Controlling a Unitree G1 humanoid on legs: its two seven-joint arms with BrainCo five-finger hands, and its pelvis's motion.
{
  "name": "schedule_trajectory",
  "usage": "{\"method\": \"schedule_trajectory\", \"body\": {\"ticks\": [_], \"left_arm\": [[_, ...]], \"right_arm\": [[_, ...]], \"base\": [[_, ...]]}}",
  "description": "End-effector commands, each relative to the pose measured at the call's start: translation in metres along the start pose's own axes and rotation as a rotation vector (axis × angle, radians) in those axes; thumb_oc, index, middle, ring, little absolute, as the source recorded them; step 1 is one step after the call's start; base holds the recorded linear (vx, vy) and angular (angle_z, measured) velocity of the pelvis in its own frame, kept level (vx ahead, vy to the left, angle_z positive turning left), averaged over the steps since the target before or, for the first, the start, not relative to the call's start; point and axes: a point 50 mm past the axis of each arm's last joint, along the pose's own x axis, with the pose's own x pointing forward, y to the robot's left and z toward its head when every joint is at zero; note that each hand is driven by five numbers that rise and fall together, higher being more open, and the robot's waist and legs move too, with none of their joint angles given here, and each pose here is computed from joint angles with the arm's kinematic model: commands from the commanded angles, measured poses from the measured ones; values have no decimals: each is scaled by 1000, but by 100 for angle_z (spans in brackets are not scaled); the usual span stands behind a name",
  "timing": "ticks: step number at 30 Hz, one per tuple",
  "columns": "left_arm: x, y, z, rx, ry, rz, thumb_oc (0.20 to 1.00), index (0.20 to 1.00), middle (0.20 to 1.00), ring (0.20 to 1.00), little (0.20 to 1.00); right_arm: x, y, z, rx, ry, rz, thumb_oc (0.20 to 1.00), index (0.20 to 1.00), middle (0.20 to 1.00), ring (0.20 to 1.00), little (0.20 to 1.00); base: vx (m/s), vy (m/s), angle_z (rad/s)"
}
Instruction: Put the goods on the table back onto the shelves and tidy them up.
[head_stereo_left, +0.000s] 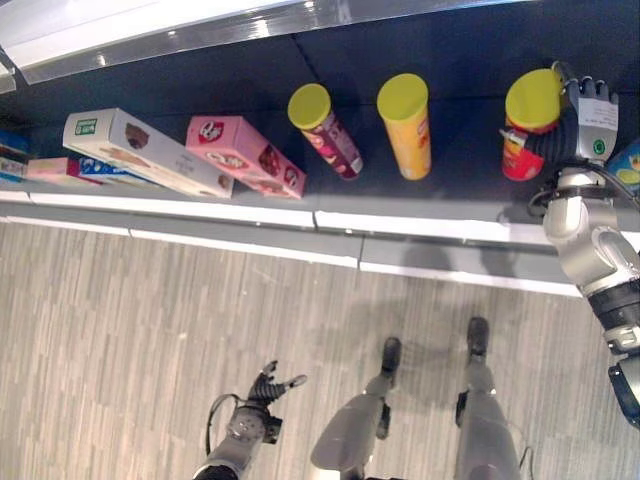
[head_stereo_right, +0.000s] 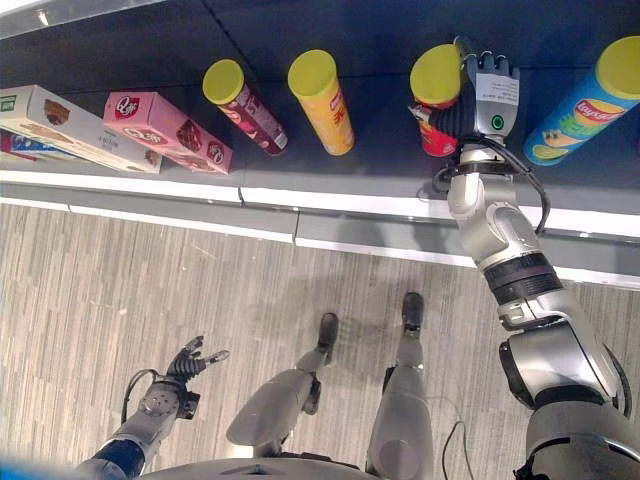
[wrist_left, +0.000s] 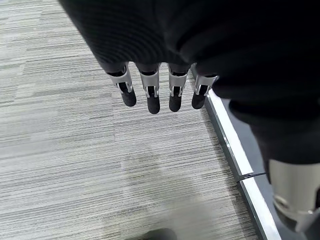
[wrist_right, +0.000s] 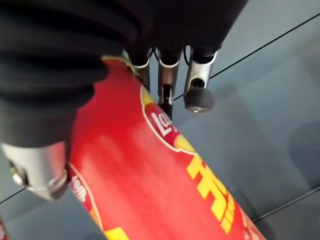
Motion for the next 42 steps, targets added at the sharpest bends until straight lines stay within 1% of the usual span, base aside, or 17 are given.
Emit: {"method": "schedule_trajectory", "body": {"ticks": [1, 11, 20, 29, 30, 32, 33, 42], "left_arm": [[0, 6, -4, 81, 3, 5, 1000, 1000, 1000, 1000, 1000], [0, 3, -4, 68, 8, 11, 1000, 1000, 1000, 1000, 1000], [0, 1, -3, 71, 5, 13, 1000, 1000, 1000, 1000, 1000], [1, 3, -3, 73, 9, 21, 1000, 1000, 1000, 1000, 1000], [1, 3, -4, 74, 11, 23, 1000, 1000, 1000, 1000, 1000], [1, 4, -3, 74, 8, 24, 1000, 1000, 1000, 1000, 1000], [1, 3, -3, 74, 7, 23, 1000, 1000, 1000, 1000, 1000], [0, 5, -4, 74, 14, 26, 1000, 1000, 1000, 1000, 1000]], "right_arm": [[24, -21, 13, 2, -72, -127, 200, 200, 200, 200, 200], [5, -1, 14, 43, -43, -67, 200, 200, 200, 200, 200], [-6, 9, 14, 56, -33, -27, 200, 200, 200, 200, 200], [-8, 13, 8, 34, -14, -5, 200, 200, 200, 200, 200], [-8, 13, 8, 33, -14, -3, 209, 209, 209, 209, 209], [-9, 14, 8, 32, -12, 2, 853, 853, 853, 853, 853], [-9, 15, 8, 32, -11, 5, 1000, 1000, 1000, 1000, 1000], [-12, 17, 7, 25, -15, 18, 1000, 1000, 1000, 1000, 1000]], "base": [[0, 0, 0], [1, 0, 1], [0, 0, 0], [-1, -3, -1], [0, 0, 0], [0, 0, 0], [0, 0, 0], [0, -2, 0]]}}
